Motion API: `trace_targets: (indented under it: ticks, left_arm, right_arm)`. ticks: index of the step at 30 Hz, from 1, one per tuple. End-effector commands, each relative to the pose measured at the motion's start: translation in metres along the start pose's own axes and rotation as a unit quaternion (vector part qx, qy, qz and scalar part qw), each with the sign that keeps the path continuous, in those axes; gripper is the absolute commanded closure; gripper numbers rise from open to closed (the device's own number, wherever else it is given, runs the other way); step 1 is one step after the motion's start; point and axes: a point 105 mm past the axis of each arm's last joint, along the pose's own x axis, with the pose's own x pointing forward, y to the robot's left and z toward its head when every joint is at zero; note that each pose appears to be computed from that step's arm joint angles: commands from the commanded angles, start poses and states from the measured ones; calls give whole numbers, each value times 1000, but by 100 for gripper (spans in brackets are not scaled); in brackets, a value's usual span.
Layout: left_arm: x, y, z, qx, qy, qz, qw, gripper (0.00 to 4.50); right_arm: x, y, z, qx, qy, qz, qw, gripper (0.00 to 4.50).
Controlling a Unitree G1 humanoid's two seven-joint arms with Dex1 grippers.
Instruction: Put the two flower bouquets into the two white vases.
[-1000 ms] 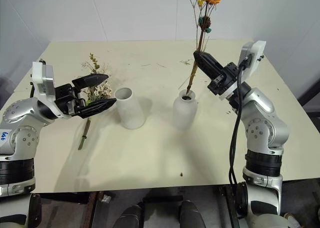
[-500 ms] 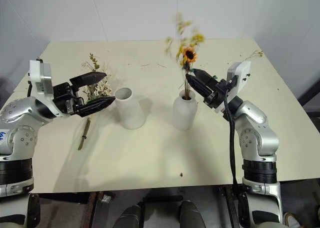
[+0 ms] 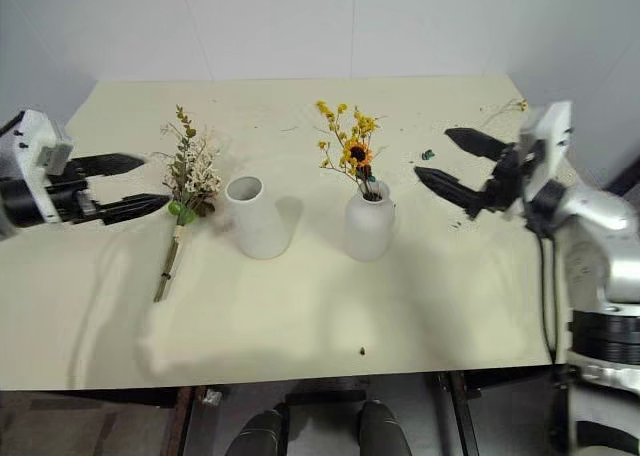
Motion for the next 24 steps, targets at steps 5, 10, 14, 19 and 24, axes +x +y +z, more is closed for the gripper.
trace_targets:
  ticks: [5, 10, 14, 19, 24]
  left_arm:
    - [-12, 10, -37, -76, 154, 66, 983, 0]
    - [11, -8, -54, -100, 173, 42, 979, 0]
    - [28, -24, -66, -123, 183, 20, 975, 0]
    - [41, -29, -84, -149, 195, 40, 969, 0]
    - [52, -34, -98, -184, 207, 47, 960, 0]
  right_arm:
    - [-18, 42, 32, 36, 38, 171, 984, 3]
    - [-13, 47, 45, 8, 34, 182, 983, 3]
    - [-9, 46, 49, -9, 15, 174, 985, 3]
    - [-2, 55, 41, -7, -27, 158, 987, 3]
    - [6, 69, 28, 7, -46, 154, 987, 3]
